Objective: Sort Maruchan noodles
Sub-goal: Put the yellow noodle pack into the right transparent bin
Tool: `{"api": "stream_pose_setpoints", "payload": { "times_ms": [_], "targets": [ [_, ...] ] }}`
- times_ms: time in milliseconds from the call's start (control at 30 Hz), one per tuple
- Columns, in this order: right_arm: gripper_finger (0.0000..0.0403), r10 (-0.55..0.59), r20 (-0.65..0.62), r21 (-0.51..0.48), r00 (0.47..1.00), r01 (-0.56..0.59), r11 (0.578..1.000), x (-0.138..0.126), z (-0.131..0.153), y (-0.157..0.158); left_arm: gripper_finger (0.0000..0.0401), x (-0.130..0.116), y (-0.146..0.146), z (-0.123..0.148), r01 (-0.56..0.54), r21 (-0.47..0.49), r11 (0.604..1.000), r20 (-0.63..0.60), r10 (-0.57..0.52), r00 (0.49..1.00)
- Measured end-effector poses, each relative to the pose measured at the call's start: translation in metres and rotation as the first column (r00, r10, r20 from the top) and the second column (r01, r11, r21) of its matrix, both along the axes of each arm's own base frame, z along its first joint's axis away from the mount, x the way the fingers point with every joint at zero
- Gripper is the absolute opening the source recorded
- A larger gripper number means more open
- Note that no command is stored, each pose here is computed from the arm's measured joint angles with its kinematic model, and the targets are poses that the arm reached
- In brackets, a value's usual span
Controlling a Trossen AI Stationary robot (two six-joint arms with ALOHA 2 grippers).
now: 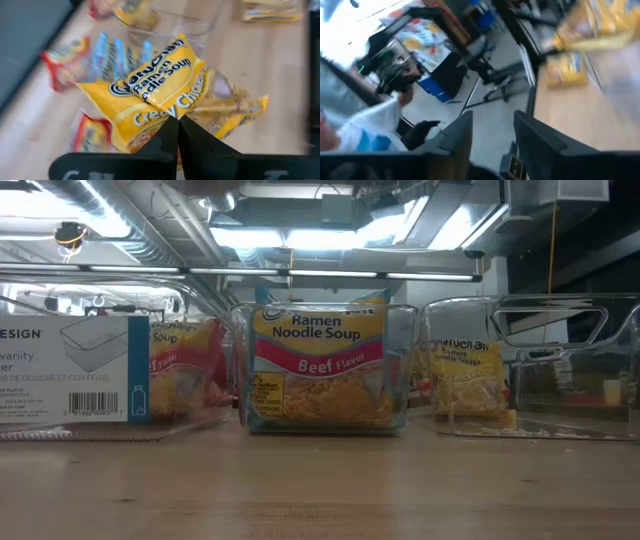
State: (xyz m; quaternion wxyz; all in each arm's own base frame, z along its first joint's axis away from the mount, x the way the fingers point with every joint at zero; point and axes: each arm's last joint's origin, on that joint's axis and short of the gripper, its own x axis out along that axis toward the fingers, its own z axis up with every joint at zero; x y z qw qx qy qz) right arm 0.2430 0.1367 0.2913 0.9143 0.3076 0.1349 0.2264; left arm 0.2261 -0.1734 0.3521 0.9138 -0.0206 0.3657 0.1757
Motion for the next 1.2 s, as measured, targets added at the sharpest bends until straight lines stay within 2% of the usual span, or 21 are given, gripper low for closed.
{"api": "stream_pose_setpoints", "payload": {
  "times_ms": [133,300,467,767,933,1033,1200],
  "targets": [
    [0.0211,-0.055,-0.115,0.071,0.992,0.063,0.995,0.025,-0.015,-0.011,0.0000,0.017,-0.001,-0.012,0.002,0.088,0.996,-0.017,-0.001,1.000],
    [0.0284,-0.040,-0.098,0.109,0.994,0.050,0.993,0.049,-0.012,-0.021,0.0000,0.035,-0.008,-0.019,0.053,0.172,0.984,0.009,-0.055,0.998],
    [0.0324,-0.062,-0.080,0.117,0.995,0.072,0.991,0.058,-0.006,-0.028,0.0000,0.044,-0.014,-0.015,0.098,0.239,0.966,0.069,-0.118,0.991],
    [0.0328,-0.015,-0.157,0.096,0.987,0.031,0.995,0.056,-0.014,-0.027,0.0000,0.041,-0.014,0.003,0.108,0.263,0.959,0.090,-0.136,0.987],
    [0.0328,-0.085,-0.143,0.076,0.986,0.096,0.992,0.058,-0.013,-0.030,0.0000,0.044,-0.017,0.019,0.134,0.243,0.961,0.139,-0.171,0.975],
    [0.0328,-0.086,-0.132,0.065,0.988,0.095,0.993,0.058,-0.013,-0.032,0.0000,0.045,-0.020,0.017,0.184,0.213,0.960,0.117,-0.212,0.970],
    [0.0328,-0.100,-0.080,0.041,0.992,0.103,0.994,0.059,-0.010,-0.032,0.0000,0.053,-0.027,0.003,0.194,0.201,0.960,0.082,-0.214,0.973]
  ]
}}
